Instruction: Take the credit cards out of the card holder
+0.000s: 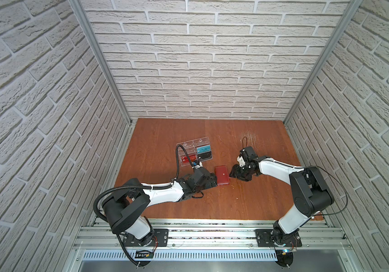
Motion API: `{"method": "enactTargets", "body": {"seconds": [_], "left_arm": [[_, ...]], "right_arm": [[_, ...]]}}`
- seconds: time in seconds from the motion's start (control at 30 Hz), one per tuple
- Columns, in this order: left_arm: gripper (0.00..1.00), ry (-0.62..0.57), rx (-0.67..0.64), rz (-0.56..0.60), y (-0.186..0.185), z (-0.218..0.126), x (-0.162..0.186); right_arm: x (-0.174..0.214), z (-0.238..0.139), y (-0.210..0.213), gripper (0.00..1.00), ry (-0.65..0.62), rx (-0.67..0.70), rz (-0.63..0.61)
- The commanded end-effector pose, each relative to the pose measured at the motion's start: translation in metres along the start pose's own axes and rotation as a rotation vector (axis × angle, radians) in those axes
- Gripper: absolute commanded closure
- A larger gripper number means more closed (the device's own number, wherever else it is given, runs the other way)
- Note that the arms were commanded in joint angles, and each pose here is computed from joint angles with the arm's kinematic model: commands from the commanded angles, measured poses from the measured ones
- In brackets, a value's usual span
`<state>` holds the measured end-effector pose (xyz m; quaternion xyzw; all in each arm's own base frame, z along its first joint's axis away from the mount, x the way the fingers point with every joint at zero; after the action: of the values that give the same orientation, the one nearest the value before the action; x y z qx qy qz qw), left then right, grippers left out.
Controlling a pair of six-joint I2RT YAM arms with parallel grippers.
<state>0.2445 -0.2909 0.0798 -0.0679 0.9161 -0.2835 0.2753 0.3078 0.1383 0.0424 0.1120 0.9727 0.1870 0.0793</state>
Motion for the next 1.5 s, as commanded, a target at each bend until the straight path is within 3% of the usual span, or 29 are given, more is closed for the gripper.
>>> {"method": "enactTargets", "body": {"seconds": [0.0,0.1,0.23,0.43,1.47], "left_arm": [[0.02,-0.005,0.011,-0.006,0.000,0.002,0.001],[0.02,-0.002,0.012,-0.010,0.000,0.004,0.001],[0.02,0.005,0.024,-0.011,-0.001,0.005,0.002],[0.02,0.037,0.027,-0.025,0.002,0.012,0.003],[0.02,0.033,0.050,-0.037,-0.003,0.017,-0.018]], "right_arm": [[-0.003,0.009,0.008,0.52,0.000,-0.028,0.008],[-0.004,0.011,0.014,0.61,0.000,-0.033,0.000],[-0.006,0.009,0.023,0.81,-0.010,-0.033,-0.015],[-0.007,-0.003,0.041,0.94,-0.030,-0.044,-0.044],[0.000,-0.036,0.091,0.94,-0.082,-0.054,-0.153]]}}
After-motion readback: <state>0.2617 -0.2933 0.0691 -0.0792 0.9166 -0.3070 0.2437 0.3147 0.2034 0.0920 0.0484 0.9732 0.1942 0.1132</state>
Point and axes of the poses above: each gripper's point midway between its finger pads, its own z axis out along the fingers, its own y axis along the line the jaws close on, x = y × z, the point moved 2 cm from there along -z, back along the fingers, and after that the axes turned 1 degree about -z, right-handed, at the moved point
